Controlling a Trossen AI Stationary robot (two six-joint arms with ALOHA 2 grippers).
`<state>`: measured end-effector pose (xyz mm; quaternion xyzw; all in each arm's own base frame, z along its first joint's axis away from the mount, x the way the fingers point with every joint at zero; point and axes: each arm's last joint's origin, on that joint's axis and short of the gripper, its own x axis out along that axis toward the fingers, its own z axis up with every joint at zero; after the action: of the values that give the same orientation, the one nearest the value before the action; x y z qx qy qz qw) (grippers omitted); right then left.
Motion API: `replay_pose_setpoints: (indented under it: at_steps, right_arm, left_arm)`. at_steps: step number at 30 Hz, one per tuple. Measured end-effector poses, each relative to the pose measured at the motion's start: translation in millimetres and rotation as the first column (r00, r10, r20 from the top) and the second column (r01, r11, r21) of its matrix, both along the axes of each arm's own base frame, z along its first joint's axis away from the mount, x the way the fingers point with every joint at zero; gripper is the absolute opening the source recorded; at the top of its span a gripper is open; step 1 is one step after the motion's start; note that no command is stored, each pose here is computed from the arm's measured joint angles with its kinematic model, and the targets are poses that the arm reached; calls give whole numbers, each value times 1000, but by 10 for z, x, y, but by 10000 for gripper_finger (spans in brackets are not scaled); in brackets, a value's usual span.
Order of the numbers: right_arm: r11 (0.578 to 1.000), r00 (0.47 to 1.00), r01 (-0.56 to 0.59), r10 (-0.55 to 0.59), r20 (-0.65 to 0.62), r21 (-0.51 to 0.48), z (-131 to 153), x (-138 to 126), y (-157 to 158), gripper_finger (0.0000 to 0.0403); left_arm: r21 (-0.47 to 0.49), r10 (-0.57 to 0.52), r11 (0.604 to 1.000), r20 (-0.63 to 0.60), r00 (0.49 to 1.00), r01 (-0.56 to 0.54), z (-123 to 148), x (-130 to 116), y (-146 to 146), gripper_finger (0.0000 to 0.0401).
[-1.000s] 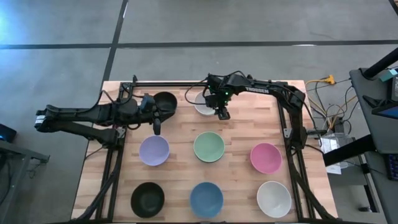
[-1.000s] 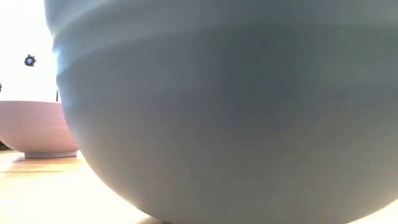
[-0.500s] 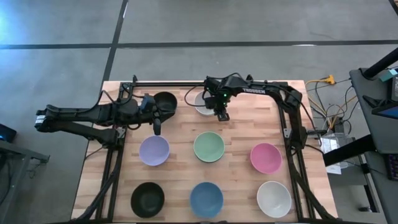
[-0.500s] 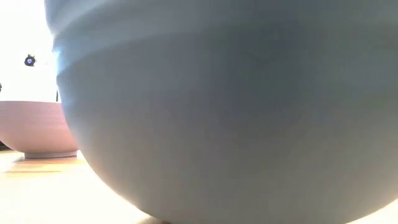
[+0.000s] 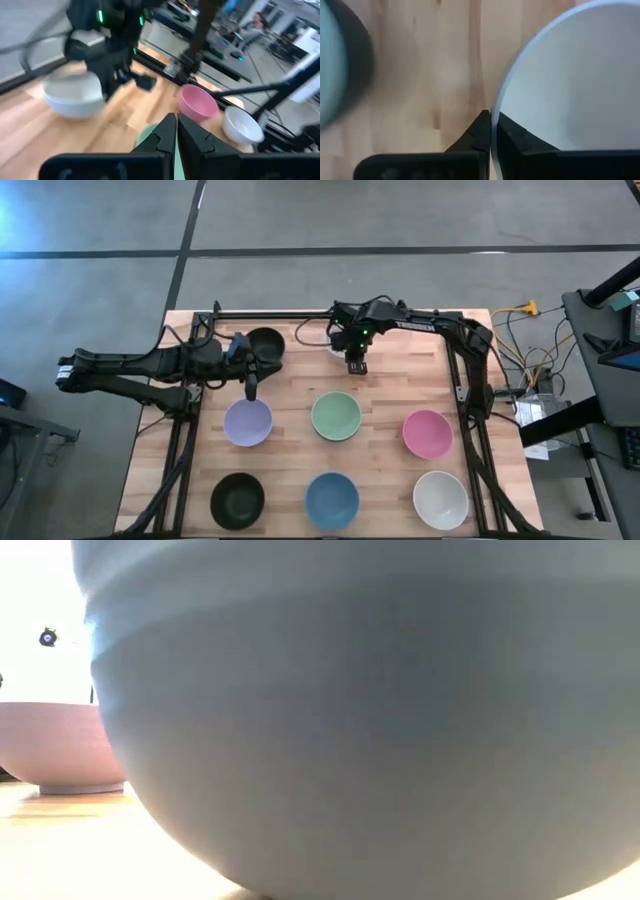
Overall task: Nest bowls inside each other
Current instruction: Stack the top white bowl into the green bowl
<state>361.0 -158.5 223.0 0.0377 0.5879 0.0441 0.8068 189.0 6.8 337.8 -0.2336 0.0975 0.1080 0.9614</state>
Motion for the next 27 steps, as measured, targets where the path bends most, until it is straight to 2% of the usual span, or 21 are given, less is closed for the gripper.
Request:
replay_pose_setpoints:
  at_steps: [3, 8, 15, 21, 24, 27]
  right_arm:
    - [998, 997, 59, -59, 54, 5, 244, -52, 94, 12]
    - [991, 983, 125, -129, 133, 38, 618, -112, 414, 12]
    - [991, 969, 92, -111, 219, 95, 1002, -186, 1058, 12]
    - [988, 964, 12, -53, 262, 154, 1112, -168, 1672, 12]
    - [980, 951, -24, -39, 308, 196, 1105, -82, 1965, 12]
    - [961, 944, 19, -109, 313, 275, 1039, 45, 2173, 12]
  left_arm:
    - [-14, -64, 998, -1, 998, 64, -1, -2, -19, 0]
    - [-30, -110, 994, -31, 993, 109, -29, -19, -33, 0]
    - [-76, -219, 974, -92, 971, 212, -70, -119, -67, 0]
    - [-131, -305, 949, -153, 940, 286, -103, -291, -96, 0]
    - [-139, -311, 947, -171, 935, 289, -106, -383, -100, 0]
    - [-140, -311, 947, -174, 934, 289, -99, -450, -100, 0]
